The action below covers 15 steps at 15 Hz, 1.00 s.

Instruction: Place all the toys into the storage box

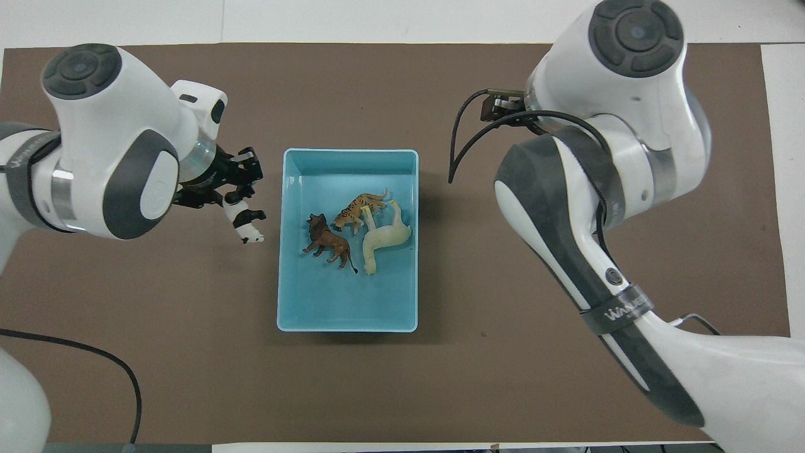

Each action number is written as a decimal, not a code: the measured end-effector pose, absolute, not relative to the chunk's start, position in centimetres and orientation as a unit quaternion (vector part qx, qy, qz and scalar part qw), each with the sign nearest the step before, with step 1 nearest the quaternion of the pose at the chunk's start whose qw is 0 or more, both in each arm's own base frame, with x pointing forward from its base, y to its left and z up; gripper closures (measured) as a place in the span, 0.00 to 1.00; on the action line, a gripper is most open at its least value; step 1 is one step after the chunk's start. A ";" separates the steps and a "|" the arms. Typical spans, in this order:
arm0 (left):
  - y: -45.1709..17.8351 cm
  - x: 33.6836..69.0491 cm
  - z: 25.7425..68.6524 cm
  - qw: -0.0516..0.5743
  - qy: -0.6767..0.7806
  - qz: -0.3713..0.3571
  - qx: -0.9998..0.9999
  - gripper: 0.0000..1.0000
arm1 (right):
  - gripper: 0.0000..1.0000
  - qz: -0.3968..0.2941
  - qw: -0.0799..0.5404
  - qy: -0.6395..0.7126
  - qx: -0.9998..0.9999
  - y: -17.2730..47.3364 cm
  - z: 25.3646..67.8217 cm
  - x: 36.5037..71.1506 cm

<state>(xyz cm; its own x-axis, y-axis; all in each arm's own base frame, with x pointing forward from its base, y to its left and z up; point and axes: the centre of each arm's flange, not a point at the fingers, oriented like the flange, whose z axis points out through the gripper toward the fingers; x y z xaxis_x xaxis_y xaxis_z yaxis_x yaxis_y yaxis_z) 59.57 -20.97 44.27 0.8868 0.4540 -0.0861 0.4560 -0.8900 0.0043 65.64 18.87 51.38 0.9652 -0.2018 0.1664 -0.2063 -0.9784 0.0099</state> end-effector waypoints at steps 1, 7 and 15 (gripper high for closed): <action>-23.5 59.4 44.0 0.026 0.259 -0.025 0.965 0.50 | 0.00 0.089 0.014 -0.104 0.990 16.8 52.8 65.7; -30.3 56.8 40.7 0.048 0.310 -0.002 0.950 0.22 | 0.00 0.074 0.033 -0.109 0.991 4.1 60.8 62.6; -13.7 58.7 50.5 0.016 0.280 0.005 0.960 0.00 | 0.00 0.016 0.021 -0.126 0.992 -0.8 61.2 59.3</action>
<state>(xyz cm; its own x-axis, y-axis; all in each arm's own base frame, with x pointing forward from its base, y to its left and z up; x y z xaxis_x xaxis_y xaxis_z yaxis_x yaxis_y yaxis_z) 58.66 -13.68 50.46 0.8431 0.5377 0.0011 0.5374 -0.8426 0.0344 59.29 -0.77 61.24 0.9680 -0.2483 0.0368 -0.2497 -0.9676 0.0383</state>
